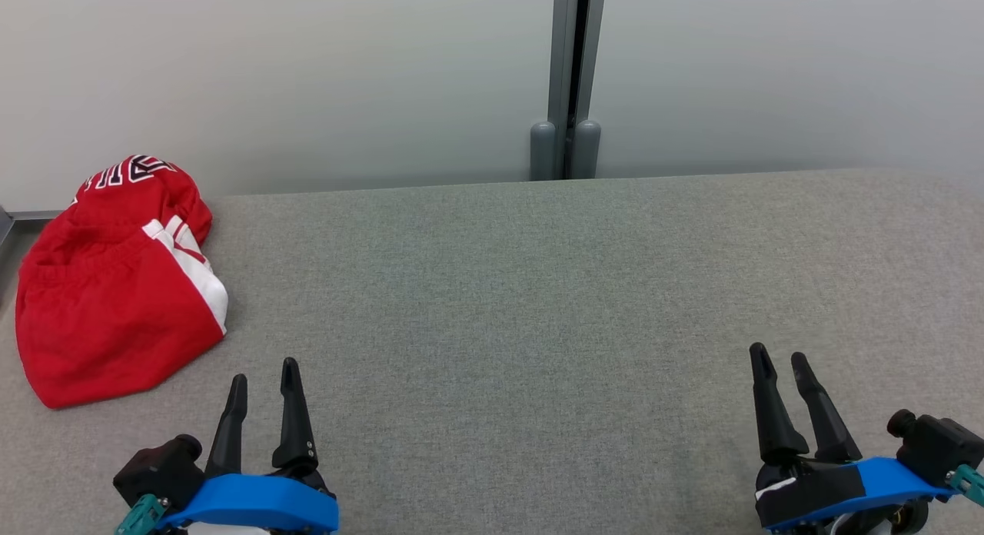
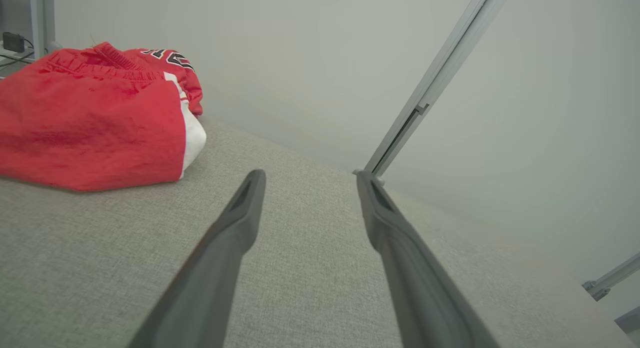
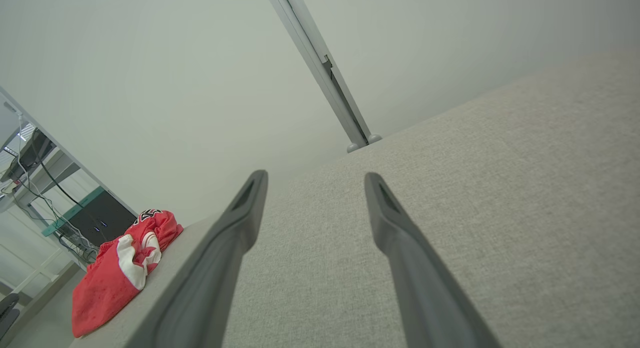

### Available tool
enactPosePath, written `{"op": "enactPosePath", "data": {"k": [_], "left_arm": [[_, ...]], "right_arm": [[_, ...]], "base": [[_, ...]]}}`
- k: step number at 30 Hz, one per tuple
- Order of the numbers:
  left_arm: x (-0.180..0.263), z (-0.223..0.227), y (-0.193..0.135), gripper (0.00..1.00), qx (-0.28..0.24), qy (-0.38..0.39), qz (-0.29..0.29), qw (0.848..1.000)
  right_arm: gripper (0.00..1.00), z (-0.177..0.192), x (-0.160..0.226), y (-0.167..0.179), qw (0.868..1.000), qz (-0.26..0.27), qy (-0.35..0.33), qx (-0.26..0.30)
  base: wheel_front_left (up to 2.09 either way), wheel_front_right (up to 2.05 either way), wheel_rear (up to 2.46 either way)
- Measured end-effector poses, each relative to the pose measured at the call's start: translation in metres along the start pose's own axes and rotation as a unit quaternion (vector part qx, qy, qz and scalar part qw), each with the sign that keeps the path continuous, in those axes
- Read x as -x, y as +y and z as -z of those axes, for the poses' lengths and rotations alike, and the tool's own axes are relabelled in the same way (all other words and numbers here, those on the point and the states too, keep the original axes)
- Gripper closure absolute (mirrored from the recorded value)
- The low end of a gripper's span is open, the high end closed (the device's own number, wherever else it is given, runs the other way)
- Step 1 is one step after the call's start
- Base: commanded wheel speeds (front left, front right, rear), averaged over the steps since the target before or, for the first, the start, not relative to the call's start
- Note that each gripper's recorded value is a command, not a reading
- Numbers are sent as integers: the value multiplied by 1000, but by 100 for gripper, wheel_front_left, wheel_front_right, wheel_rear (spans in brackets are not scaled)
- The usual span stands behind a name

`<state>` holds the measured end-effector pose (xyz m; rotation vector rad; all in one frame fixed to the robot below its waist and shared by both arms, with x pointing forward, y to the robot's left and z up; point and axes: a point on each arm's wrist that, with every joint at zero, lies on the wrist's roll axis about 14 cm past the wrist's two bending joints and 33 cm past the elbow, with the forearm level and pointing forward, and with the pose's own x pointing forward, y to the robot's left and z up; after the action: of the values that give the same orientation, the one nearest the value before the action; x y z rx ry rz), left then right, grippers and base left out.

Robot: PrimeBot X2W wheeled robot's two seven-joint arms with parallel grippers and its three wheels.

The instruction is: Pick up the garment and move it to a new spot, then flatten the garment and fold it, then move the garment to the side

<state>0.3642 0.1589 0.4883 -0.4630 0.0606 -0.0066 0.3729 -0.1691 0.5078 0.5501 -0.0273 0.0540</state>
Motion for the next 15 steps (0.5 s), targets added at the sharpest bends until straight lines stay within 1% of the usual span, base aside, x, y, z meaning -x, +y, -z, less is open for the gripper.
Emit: {"op": "enactPosePath", "data": {"k": [8,15], "left_arm": [[2,6,4,0,-40,3,-5,999],[4,10,6,0,-65,5,-6,998]], "right_arm": [[0,7,1,5,999,-11,7,47],[0,11,2,4,996,-15,13,89]], "base": [[0,0,0],[0,0,0]]}}
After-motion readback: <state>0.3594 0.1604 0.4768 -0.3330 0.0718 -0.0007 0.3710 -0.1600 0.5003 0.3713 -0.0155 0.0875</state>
